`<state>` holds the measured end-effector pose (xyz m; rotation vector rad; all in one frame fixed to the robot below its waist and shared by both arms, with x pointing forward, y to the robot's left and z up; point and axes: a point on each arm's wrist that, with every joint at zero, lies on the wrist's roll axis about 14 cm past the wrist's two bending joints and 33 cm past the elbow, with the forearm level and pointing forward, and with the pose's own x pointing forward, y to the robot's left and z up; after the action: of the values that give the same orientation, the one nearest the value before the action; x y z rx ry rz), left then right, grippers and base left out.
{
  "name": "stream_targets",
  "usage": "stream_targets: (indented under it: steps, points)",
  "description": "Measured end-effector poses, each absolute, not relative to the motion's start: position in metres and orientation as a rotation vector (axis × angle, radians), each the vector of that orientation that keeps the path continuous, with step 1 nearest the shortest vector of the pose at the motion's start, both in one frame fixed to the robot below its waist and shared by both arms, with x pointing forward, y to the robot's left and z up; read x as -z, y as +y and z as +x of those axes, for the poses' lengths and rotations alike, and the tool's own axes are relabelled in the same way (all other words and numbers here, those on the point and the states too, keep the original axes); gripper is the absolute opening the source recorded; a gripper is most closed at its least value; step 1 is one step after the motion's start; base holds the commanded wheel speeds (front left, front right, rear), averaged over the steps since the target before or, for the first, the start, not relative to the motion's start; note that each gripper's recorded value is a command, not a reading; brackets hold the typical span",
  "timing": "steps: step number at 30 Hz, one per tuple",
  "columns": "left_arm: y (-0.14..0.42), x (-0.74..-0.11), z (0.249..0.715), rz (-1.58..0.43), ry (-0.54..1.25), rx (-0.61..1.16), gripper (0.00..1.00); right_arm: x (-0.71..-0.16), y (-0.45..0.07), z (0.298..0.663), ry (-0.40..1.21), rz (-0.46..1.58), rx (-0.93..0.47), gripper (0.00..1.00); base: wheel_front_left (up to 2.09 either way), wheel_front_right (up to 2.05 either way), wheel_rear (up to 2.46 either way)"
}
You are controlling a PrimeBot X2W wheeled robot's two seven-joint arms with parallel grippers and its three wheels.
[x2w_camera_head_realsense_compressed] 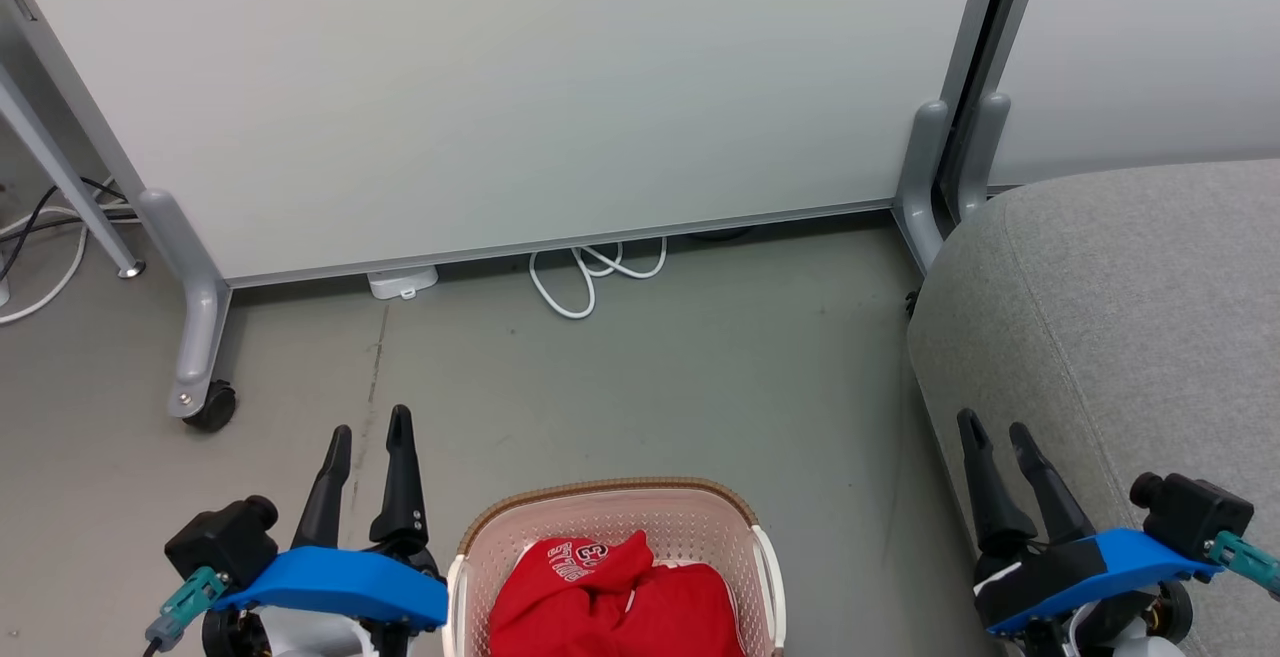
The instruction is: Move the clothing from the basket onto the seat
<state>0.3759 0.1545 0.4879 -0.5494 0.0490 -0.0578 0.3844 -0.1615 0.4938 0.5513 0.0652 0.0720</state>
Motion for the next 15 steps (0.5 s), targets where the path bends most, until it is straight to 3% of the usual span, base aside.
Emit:
stream_targets:
  steps: [15]
  points:
    - [0.1479,-0.4891,0.373,-0.404,0.028,0.099,1.0,-0.4975,-0.1595,0.385,0.055,0.408,-0.093,1.0,0.0,0.0,0.0]
